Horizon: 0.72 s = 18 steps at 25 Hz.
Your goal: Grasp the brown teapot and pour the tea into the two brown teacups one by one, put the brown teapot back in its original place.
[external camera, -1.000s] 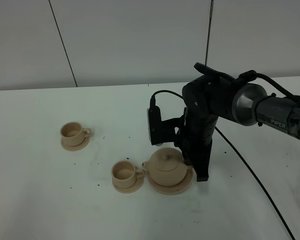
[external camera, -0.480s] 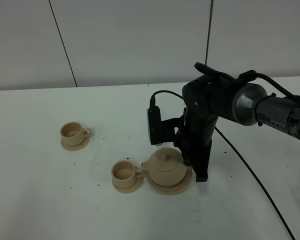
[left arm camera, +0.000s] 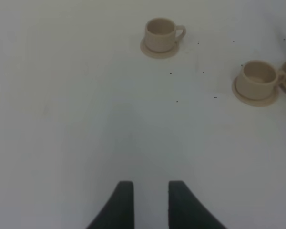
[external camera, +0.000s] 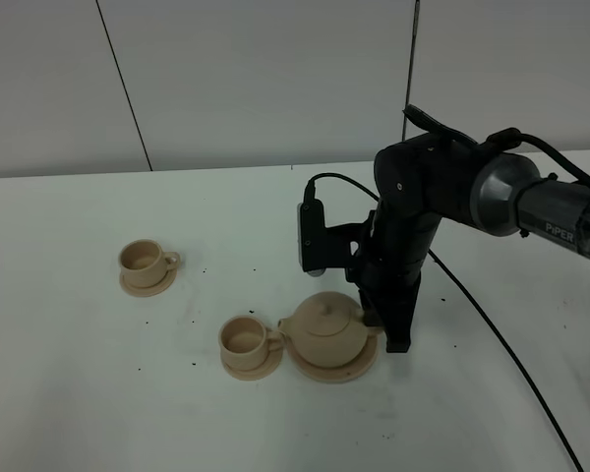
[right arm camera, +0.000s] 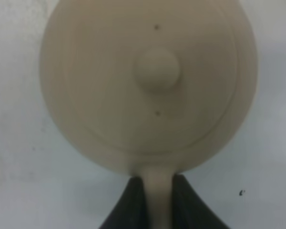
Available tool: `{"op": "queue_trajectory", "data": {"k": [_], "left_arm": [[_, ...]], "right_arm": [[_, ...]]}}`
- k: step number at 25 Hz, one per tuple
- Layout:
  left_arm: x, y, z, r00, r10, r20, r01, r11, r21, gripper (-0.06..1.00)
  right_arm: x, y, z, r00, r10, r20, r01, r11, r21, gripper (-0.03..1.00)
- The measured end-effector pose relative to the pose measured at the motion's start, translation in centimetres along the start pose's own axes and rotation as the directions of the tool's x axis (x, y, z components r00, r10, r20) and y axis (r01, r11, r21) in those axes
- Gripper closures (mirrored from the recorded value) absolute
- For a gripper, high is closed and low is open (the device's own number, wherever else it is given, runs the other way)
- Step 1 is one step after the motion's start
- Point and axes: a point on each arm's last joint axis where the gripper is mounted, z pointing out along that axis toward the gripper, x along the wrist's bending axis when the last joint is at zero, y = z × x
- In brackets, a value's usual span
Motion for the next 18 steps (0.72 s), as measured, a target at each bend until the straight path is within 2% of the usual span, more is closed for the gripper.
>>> {"op": "queue_trajectory", "data": {"k": [18], "left_arm": [[0.00,0.00,0.00,1.000,0.000,0.000,0.000,1.000,0.000,0.70]], "right_arm": [[-0.02,0.00,-0.02,1.000,-0.002,-0.006,0.002,1.000,-0.016,0.87]]}}
